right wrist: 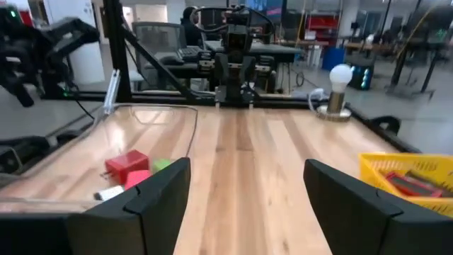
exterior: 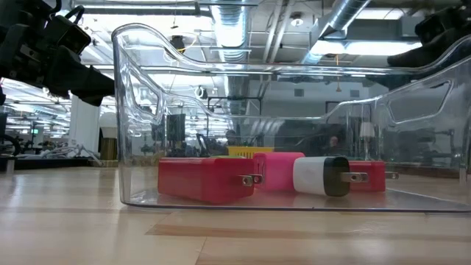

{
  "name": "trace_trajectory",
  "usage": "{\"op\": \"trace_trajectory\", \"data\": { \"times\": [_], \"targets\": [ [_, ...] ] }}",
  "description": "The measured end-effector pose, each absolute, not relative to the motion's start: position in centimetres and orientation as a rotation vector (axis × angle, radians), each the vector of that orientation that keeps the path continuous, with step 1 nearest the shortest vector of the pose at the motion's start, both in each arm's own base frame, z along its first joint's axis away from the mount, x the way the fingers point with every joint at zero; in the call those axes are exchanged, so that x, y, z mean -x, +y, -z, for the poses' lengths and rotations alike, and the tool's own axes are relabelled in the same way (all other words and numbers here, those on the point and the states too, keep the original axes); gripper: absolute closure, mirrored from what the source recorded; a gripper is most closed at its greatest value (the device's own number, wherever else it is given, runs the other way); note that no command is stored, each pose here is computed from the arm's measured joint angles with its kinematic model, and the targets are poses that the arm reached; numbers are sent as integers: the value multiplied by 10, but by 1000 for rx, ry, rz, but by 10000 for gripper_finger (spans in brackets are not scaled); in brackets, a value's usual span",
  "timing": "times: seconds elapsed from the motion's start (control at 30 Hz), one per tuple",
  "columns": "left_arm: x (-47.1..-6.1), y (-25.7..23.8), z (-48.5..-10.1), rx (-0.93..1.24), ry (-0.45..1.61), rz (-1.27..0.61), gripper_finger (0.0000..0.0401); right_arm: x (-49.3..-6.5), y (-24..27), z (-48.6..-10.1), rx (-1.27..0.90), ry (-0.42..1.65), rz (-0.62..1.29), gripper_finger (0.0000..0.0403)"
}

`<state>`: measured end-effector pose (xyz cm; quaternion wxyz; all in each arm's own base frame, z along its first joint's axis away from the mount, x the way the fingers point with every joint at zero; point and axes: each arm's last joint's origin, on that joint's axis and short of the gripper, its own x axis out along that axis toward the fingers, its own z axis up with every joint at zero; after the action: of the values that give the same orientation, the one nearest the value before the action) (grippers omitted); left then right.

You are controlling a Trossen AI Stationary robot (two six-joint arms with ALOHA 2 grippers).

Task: Pick & Place Office items
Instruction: Return to Home Position

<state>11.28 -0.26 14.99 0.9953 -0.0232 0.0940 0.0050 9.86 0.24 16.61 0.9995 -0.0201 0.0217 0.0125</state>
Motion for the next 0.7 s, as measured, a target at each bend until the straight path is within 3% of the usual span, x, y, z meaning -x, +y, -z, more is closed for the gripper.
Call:
{"op": "trace_trajectory", "data": {
  "times": [0.7],
  "targets": [
    [-113, -3, -150, 47, 188, -10, 287, -99, 2, -166, -34, 45, -23, 134]
  ]
}}
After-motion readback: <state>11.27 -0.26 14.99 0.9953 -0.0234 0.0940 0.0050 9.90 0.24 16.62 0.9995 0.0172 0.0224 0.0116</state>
